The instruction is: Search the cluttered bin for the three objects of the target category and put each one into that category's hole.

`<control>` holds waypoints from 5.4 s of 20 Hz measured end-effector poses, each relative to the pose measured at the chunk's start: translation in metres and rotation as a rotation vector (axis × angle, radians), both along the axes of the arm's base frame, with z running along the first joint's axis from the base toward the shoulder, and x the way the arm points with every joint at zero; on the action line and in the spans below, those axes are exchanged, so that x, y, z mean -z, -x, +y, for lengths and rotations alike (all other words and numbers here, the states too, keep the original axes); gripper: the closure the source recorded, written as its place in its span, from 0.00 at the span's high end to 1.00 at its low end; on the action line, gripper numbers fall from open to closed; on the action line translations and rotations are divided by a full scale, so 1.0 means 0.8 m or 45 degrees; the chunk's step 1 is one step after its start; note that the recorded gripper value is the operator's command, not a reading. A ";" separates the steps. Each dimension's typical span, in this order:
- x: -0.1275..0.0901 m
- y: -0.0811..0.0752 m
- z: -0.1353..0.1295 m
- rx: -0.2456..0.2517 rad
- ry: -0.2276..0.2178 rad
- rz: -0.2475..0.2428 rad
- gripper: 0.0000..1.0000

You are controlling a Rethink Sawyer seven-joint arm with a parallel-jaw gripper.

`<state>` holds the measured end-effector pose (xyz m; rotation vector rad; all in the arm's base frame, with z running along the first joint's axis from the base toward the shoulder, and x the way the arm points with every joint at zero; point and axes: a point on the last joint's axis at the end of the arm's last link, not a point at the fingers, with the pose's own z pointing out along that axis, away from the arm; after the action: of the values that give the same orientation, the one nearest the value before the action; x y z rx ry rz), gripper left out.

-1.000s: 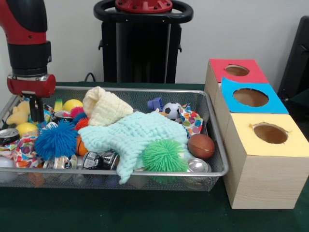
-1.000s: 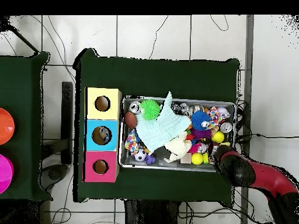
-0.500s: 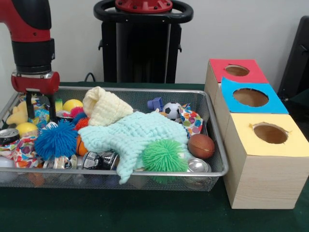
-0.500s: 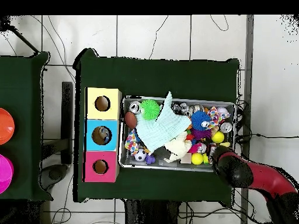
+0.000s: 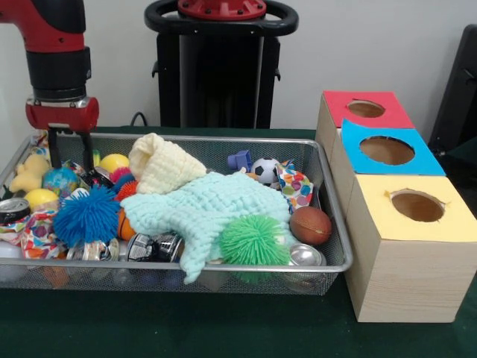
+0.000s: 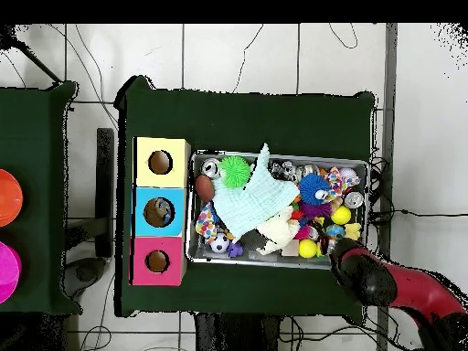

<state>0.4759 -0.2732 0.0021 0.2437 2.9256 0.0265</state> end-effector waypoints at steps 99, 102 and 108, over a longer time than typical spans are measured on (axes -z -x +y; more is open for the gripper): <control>-0.072 -0.068 0.022 0.142 -0.084 0.179 1.00; -0.075 -0.073 0.017 0.144 -0.073 0.166 1.00; -0.080 -0.080 0.015 0.141 -0.059 0.152 1.00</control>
<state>0.5400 -0.2615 0.0662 0.4285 3.0269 0.0648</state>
